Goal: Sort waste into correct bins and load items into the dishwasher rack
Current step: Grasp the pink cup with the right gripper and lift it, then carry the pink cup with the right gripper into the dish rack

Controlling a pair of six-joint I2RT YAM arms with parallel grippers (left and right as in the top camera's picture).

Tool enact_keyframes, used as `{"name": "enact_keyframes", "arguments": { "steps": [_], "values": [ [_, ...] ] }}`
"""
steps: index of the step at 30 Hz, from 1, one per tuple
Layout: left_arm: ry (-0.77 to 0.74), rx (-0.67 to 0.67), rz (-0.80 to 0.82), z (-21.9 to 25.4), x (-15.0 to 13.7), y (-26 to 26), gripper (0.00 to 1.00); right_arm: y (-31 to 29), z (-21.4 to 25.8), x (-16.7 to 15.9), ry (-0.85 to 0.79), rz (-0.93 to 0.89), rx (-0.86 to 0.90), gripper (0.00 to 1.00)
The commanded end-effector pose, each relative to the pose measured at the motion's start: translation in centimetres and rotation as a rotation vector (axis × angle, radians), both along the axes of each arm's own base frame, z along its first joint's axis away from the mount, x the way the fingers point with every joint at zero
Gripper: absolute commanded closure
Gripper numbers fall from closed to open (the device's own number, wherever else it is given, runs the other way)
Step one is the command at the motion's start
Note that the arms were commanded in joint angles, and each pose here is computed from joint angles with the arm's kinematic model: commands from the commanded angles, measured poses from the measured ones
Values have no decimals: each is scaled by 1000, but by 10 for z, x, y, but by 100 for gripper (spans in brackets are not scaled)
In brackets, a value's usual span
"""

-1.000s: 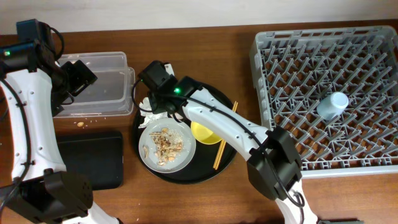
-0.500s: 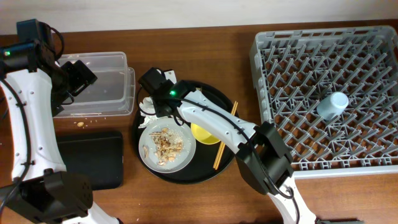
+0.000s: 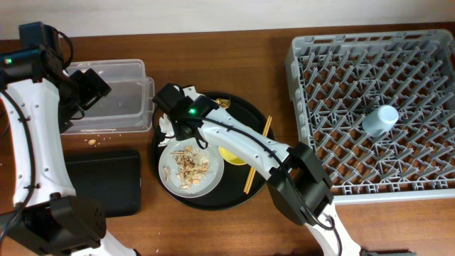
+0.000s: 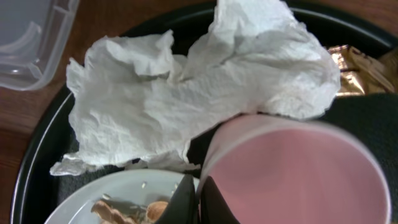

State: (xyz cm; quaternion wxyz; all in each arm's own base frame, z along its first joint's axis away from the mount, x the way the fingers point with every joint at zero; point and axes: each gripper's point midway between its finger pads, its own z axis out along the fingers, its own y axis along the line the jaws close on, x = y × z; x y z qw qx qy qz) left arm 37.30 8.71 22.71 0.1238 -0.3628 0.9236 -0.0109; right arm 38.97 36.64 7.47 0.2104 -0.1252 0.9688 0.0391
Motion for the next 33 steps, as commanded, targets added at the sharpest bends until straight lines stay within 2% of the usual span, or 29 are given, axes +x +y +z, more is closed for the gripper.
{"name": "enact_keyframes", "arguments": {
  "steps": [1,7,11,16,19,23,25,28,33],
  "values": [
    [-44,15,16,16,-2,3,1,5,20,5,-24,-10,12,96],
    [-44,15,16,16,-2,3,1,-12,91,20,-87,-53,16,96],
    [-44,15,16,16,-2,3,1,-76,173,42,-138,-146,40,96],
    [-45,15,16,16,-2,3,1,-181,235,59,-115,-183,177,96],
    [-45,15,16,16,-2,3,1,-235,247,64,-52,-158,342,96],
    [-45,15,16,16,-2,3,1,-290,262,69,27,-124,701,96],
    [-45,15,16,16,-2,3,1,-309,265,70,44,-132,802,96],
    [-44,15,16,16,-2,3,1,-332,260,70,65,-157,869,96],
    [-44,15,16,16,-2,3,1,-354,232,53,150,-201,867,96]
  ]
}}
